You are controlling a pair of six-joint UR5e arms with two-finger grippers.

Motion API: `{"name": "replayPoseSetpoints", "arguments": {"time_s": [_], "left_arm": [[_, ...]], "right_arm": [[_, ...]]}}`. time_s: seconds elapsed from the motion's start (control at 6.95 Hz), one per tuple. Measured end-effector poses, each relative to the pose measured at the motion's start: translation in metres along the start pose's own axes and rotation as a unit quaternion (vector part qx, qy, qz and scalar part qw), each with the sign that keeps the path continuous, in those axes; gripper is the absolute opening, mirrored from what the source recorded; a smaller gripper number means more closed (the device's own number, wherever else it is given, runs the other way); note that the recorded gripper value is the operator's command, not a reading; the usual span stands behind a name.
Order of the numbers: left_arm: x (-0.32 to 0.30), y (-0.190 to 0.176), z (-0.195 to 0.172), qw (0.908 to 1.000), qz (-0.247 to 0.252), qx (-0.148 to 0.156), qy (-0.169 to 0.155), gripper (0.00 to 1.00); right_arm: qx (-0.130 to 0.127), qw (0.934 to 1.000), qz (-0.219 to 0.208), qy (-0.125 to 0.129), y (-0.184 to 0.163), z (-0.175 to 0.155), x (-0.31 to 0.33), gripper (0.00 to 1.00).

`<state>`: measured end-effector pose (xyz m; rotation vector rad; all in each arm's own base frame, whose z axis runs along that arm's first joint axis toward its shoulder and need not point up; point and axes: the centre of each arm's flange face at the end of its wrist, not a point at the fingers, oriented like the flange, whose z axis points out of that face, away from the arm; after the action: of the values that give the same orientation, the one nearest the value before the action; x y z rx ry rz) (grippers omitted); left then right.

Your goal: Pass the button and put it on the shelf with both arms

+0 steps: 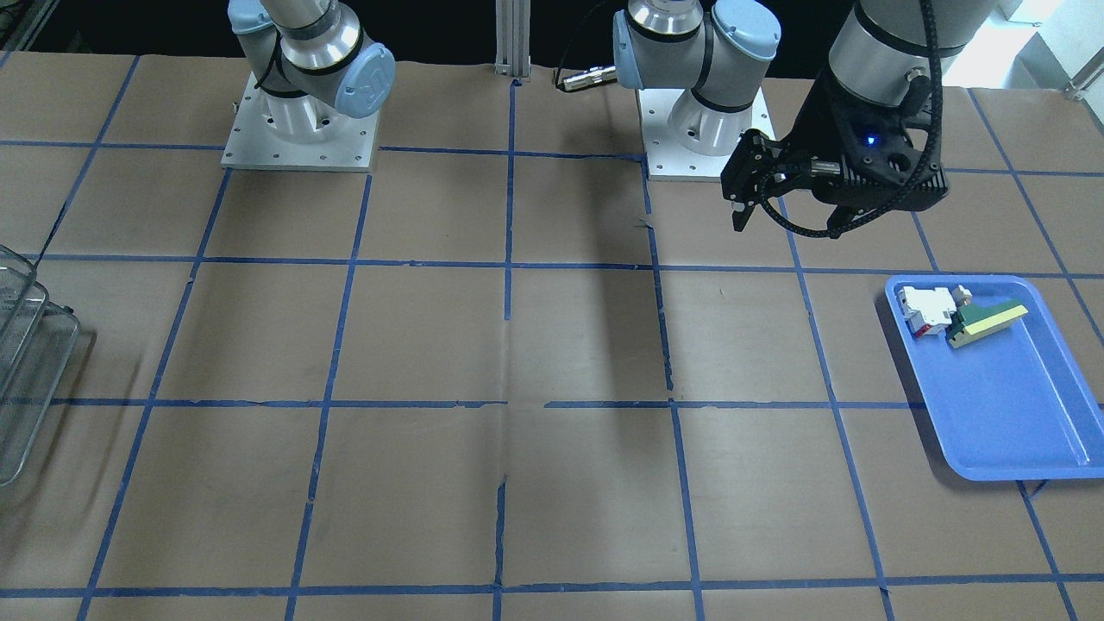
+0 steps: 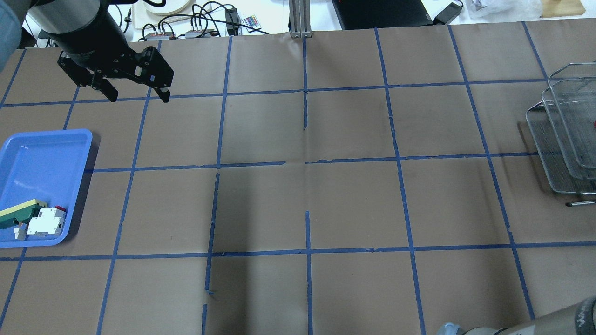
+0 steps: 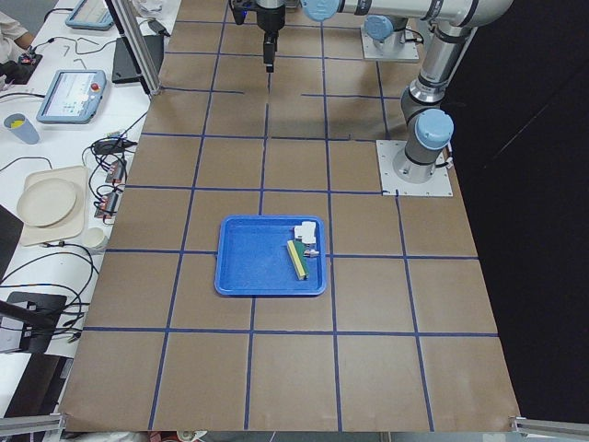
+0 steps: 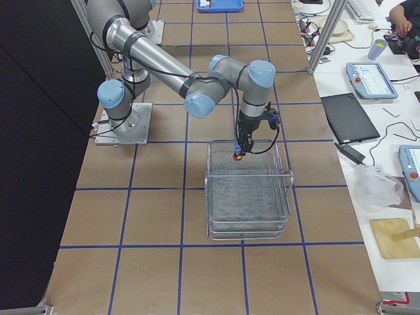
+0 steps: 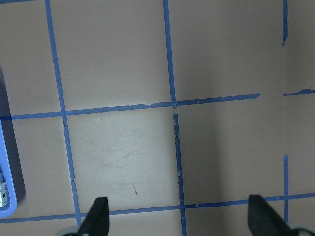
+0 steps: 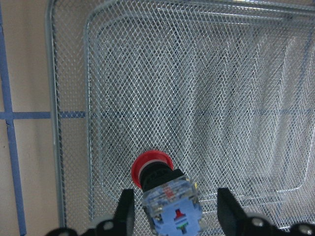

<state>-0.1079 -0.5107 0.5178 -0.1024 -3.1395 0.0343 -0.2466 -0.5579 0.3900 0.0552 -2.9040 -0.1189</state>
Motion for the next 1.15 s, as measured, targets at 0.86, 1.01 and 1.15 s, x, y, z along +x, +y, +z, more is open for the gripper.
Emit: {"name": "replayPoseSetpoints", "arguments": {"time_s": [0.86, 1.01, 1.15], "left_arm": [[-0.001, -0.002, 0.000, 0.9999, -0.015, 0.006, -0.005, 1.00], [-0.001, -0.004, 0.000, 0.9998, -0.015, 0.011, -0.005, 1.00], [-0.001, -0.005, -0.001, 0.9997, -0.016, 0.016, -0.005, 1.00]], "right_arm": [[0.024, 0.9937, 0.055, -0.094, 0.047, -0.117, -0.114, 1.00], [0.016, 0.9929, 0.056, -0.104, 0.042, -0.131, -0.174, 1.00], [0.000, 0.9917, 0.068, -0.110, 0.043, -0.144, -0.236, 1.00]]}}
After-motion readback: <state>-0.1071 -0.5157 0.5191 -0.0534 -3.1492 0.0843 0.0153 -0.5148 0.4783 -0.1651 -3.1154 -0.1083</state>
